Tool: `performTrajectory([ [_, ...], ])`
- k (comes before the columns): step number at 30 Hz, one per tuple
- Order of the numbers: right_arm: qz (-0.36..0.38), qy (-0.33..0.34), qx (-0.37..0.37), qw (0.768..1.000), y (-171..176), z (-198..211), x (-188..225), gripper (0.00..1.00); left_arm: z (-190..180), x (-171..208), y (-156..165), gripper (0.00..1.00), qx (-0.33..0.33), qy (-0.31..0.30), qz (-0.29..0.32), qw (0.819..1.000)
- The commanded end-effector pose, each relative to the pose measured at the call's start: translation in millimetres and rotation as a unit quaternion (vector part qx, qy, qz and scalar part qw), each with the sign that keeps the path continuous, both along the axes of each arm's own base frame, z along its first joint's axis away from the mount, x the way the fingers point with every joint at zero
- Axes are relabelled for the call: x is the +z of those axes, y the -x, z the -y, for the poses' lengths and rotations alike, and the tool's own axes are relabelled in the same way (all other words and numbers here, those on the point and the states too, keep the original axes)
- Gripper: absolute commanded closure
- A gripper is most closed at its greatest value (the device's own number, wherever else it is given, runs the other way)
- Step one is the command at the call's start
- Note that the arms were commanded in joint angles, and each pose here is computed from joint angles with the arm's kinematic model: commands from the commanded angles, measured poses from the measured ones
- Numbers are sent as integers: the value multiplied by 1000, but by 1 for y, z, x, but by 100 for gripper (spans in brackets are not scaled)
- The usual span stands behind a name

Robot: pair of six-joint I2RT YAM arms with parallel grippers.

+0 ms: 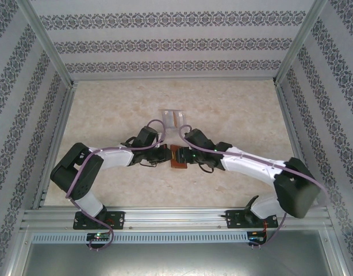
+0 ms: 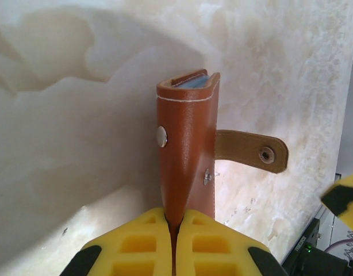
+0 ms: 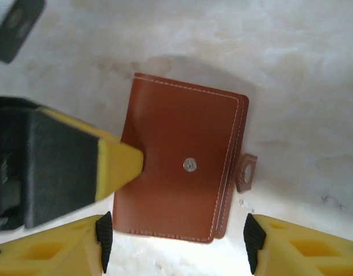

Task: Put the credit cards into the card holder

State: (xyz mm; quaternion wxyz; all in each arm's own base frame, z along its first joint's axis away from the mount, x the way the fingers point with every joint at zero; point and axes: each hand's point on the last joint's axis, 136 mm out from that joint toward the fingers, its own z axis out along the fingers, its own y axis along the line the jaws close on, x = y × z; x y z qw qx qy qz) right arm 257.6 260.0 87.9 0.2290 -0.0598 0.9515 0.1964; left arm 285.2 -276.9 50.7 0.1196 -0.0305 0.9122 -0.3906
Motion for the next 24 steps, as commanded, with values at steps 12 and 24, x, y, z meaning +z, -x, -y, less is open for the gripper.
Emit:
performTrajectory([
  [12, -18, 110, -84, 990, -23, 38, -48, 43, 8, 15, 3, 97, -16, 29, 28, 999],
  [24, -11, 85, -89, 992, -27, 37, -59, 73, 13, 22, 0, 97, -19, 48, 40, 998],
])
